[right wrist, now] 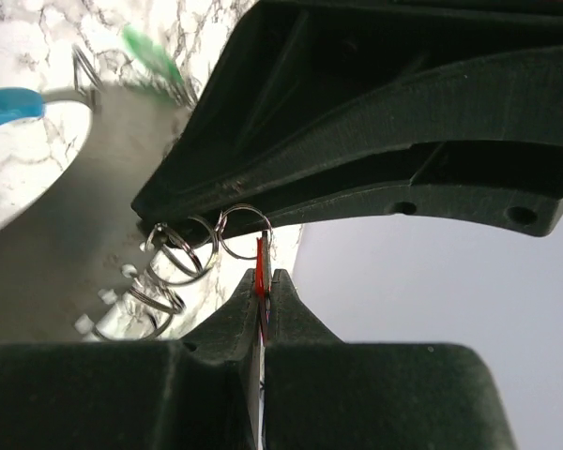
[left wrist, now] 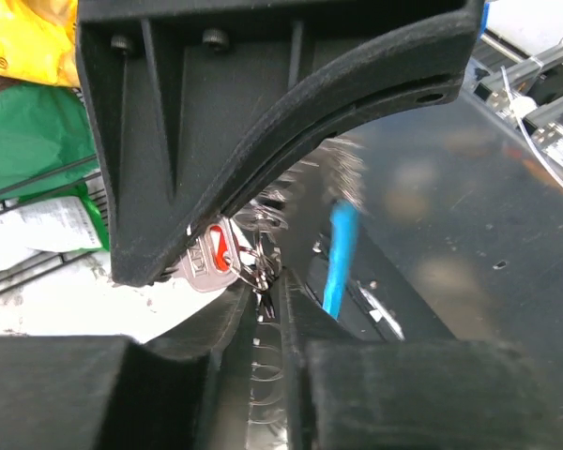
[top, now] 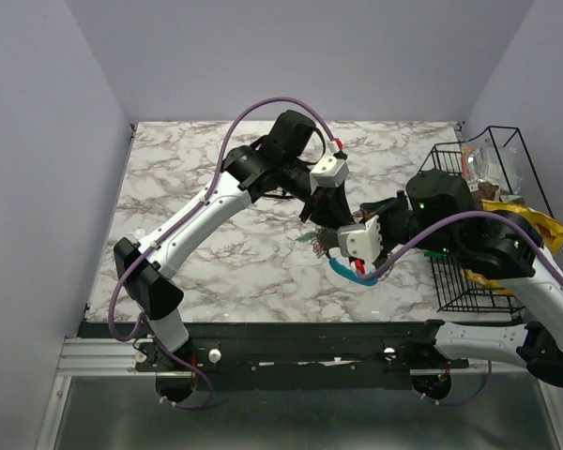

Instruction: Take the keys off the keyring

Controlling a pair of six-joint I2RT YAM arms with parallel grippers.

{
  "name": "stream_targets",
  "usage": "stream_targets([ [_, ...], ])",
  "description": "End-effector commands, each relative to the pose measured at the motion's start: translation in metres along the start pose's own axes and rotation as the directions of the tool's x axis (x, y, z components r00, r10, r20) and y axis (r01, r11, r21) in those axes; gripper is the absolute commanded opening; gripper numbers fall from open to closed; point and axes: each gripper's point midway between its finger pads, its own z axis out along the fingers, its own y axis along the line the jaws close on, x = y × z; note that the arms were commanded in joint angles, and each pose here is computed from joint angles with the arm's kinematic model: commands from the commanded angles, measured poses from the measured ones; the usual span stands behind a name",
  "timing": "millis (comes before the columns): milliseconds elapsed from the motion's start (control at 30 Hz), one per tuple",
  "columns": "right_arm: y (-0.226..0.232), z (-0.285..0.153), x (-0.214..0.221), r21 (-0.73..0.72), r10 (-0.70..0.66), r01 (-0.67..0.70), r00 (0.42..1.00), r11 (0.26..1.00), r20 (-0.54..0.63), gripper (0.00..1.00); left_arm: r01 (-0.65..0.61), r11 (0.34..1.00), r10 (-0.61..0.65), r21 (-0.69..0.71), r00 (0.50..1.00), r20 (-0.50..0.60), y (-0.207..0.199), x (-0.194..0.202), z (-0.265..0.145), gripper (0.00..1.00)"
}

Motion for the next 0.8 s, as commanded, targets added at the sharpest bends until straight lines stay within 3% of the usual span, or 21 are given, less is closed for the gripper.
stream_targets([
  [0,-0.017,-0.006,0.001,0.089,0.005,-0.004,1.0,0.996,-0.008,0.01,-0.018,1.0,0.018,0.011,1.0,0.015,-0.012,-0.013,-0.001,0.12],
  [33,-0.017,-0.007,0.002,0.09,0.006,-0.005,1.0,0.996,-0.012,0.01,-0.017,1.0,0.017,0.008,1.0,0.013,-0.012,-0.012,-0.001,0.05],
  [100,-0.017,-0.009,0.004,0.097,0.009,-0.007,1.0,0.995,-0.014,0.01,-0.02,1.0,0.02,0.007,1.0,0.012,-0.012,-0.012,-0.001,0.0],
  [433,-0.016,-0.033,0.025,0.162,0.018,-0.005,0.997,0.987,-0.077,0.01,-0.021,0.999,0.021,-0.029,1.0,-0.003,-0.01,-0.011,-0.007,0.0],
  [600,0.015,-0.024,0.039,0.09,0.008,0.003,0.993,0.996,-0.116,0.01,-0.037,0.998,0.037,-0.044,0.999,0.003,-0.007,-0.02,-0.012,0.0],
  [767,0.016,-0.019,0.047,0.109,0.023,-0.007,0.989,0.994,-0.146,0.01,-0.007,0.996,0.005,-0.093,1.0,-0.022,0.005,-0.011,-0.012,0.0],
])
